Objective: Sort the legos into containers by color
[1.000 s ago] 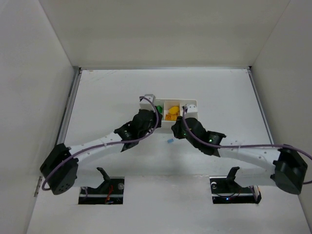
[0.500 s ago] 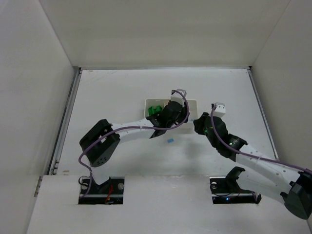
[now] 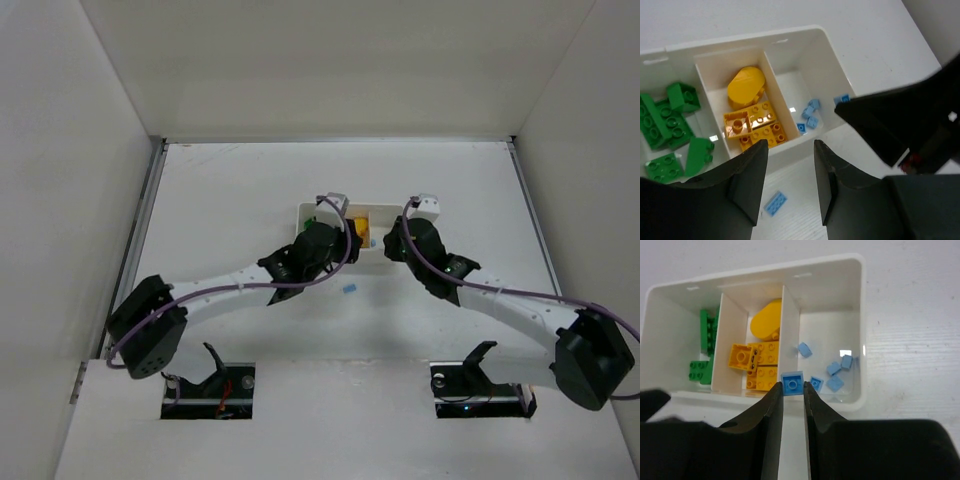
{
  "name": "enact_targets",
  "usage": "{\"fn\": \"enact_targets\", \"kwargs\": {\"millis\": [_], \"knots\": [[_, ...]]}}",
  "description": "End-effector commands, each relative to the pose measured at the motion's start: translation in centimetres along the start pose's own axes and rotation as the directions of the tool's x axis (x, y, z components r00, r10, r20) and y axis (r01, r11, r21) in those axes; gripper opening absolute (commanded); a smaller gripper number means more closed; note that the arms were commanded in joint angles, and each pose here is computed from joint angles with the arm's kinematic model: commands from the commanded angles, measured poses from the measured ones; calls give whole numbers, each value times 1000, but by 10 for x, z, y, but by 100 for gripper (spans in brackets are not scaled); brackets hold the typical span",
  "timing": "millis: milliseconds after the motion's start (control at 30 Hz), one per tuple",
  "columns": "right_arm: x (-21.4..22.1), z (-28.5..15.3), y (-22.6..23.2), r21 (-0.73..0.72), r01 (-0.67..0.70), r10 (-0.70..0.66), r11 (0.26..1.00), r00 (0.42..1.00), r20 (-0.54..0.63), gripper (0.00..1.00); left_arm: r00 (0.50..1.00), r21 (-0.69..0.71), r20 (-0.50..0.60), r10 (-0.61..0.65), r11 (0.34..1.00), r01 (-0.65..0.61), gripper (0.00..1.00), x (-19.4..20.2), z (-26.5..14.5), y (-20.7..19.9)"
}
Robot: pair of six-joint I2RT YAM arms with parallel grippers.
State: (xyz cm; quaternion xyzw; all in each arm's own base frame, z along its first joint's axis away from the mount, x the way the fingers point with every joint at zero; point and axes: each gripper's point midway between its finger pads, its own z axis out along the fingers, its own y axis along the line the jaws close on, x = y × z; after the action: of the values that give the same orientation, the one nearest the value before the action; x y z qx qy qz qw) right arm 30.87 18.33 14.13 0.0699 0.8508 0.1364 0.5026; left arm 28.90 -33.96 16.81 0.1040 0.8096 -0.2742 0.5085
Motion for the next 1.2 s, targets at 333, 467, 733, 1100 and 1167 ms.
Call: {"fn": "enact_targets", "kwargs": {"millis": [333,467,733,1100,1167], "knots": [[-49,23,14,3,4,-4,1000,994,108,46,981,82,-134,140,988,-130,48,92,-50,11],[-58,12,16,-24,-11,15,1000,990,141,46,969,134,-158,191,976,-170,47,108,-44,4],[-54,1,17,-93,-30,45,995,985,167,45,921,173,-242,305,948,-268,45,142,-24,3],[-55,-4,18,-113,-31,51,993,983,176,45,879,140,-288,379,925,-353,43,158,-5,16],[-55,-4,18,-115,-31,51,993,983,175,45,871,126,-303,387,922,-366,43,161,-4,19]]}}
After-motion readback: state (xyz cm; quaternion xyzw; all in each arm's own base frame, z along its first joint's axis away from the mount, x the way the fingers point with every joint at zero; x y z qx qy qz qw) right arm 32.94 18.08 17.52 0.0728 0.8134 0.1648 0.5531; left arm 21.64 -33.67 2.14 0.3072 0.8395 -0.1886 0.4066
